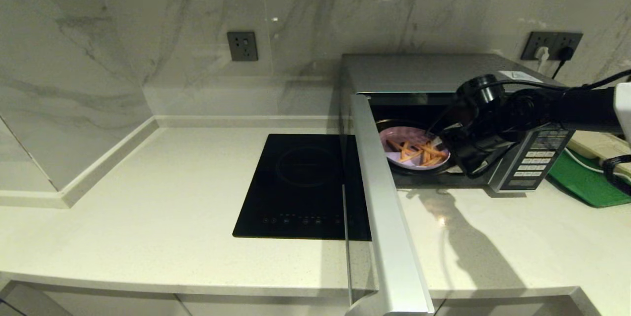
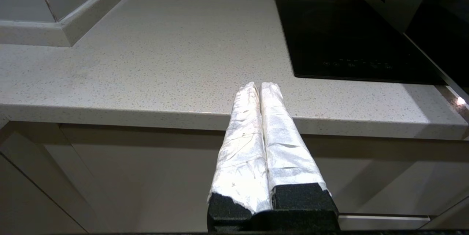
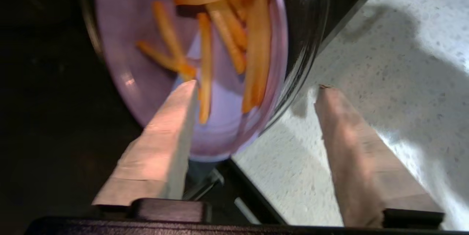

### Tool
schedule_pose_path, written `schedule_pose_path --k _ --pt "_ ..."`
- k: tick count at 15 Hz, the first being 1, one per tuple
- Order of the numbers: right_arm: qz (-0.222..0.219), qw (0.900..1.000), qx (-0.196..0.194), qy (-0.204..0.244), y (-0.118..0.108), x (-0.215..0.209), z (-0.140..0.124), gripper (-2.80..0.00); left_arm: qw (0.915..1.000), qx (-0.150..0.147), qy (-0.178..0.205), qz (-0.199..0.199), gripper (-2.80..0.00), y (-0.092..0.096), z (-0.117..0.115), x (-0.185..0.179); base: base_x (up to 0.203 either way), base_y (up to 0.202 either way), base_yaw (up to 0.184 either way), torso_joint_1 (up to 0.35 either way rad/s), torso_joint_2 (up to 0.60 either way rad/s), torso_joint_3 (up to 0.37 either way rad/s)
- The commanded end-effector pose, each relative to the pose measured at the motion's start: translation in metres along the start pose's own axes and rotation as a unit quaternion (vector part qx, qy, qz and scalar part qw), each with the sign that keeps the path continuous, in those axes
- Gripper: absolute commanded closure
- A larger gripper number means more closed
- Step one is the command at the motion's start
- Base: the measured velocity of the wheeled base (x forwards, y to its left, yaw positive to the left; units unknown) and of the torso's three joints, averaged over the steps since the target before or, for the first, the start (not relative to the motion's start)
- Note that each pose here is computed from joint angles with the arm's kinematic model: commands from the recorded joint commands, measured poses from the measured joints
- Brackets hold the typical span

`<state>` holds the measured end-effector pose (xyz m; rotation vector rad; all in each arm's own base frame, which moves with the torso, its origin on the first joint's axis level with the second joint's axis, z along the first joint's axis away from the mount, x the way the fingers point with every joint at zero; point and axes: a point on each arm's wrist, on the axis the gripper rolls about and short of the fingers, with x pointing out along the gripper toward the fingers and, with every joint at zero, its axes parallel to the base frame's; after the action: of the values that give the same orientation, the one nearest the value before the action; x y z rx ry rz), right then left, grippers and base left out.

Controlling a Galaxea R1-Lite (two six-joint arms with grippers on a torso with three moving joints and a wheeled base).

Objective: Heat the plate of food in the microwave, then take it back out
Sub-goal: Close the microwave oven

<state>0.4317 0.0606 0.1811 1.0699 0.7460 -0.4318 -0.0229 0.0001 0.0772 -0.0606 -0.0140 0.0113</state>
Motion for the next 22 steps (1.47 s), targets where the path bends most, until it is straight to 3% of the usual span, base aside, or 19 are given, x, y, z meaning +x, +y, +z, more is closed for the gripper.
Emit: schedule_pose_path --k 1,3,6,7,8,10,13,16,19,20,22 --pt "0.021 1.000 0.004 -0.005 0.007 -0.041 0.004 -2.80 1.0000 0.000 0.000 0.000 0.00 0.000 0.000 0.000 0.000 0.000 0.000 0.000 0.00 0.000" --pt "0.017 1.000 -0.001 0.008 0.001 -0.072 0.000 -2.80 1.0000 0.000 0.000 0.000 0.00 0.000 0.000 0.000 0.000 0.000 0.000 0.000 0.00 0.000" --pt "0.025 0.998 -0.020 0.052 -0.026 -0.127 -0.016 -2.80 1.0000 0.000 0.000 0.000 0.00 0.000 0.000 0.000 0.000 0.000 0.000 0.000 0.00 0.000" --pt "0.037 0.997 -0.034 0.061 -0.036 -0.151 -0.023 -2.31 1.0000 0.000 0.000 0.000 0.00 0.000 0.000 0.000 0.000 0.000 0.000 0.000 0.00 0.000" --pt "0.053 0.995 -0.054 0.068 -0.046 -0.175 -0.030 0.00 1.0000 0.000 0.000 0.000 0.00 0.000 0.000 0.000 0.000 0.000 0.000 0.000 0.00 0.000" --pt "0.087 0.988 -0.103 0.077 -0.068 -0.223 -0.042 0.00 1.0000 0.000 0.000 0.000 0.00 0.000 0.000 0.000 0.000 0.000 0.000 0.000 0.00 0.000" --pt "0.066 0.970 -0.206 0.109 -0.098 -0.262 -0.056 0.00 1.0000 0.000 0.000 0.000 0.00 0.000 0.000 0.000 0.000 0.000 0.000 0.000 0.00 0.000" --pt "0.095 0.957 -0.251 0.111 -0.077 -0.293 -0.058 0.00 1.0000 0.000 0.000 0.000 0.00 0.000 0.000 0.000 0.000 0.000 0.000 0.000 0.00 0.000" --pt "0.122 0.938 -0.304 0.113 -0.038 -0.307 -0.072 0.00 1.0000 0.000 0.000 0.000 0.00 0.000 0.000 0.000 0.000 0.000 0.000 0.000 0.00 0.000" --pt "0.130 0.928 -0.330 0.118 -0.028 -0.309 -0.086 0.00 1.0000 0.000 0.000 0.000 0.00 0.000 0.000 0.000 0.000 0.000 0.000 0.000 0.00 0.000" --pt "0.128 0.893 -0.413 0.122 -0.017 -0.305 -0.129 0.00 1.0000 0.000 0.000 0.000 0.00 0.000 0.000 0.000 0.000 0.000 0.000 0.000 0.00 0.000"
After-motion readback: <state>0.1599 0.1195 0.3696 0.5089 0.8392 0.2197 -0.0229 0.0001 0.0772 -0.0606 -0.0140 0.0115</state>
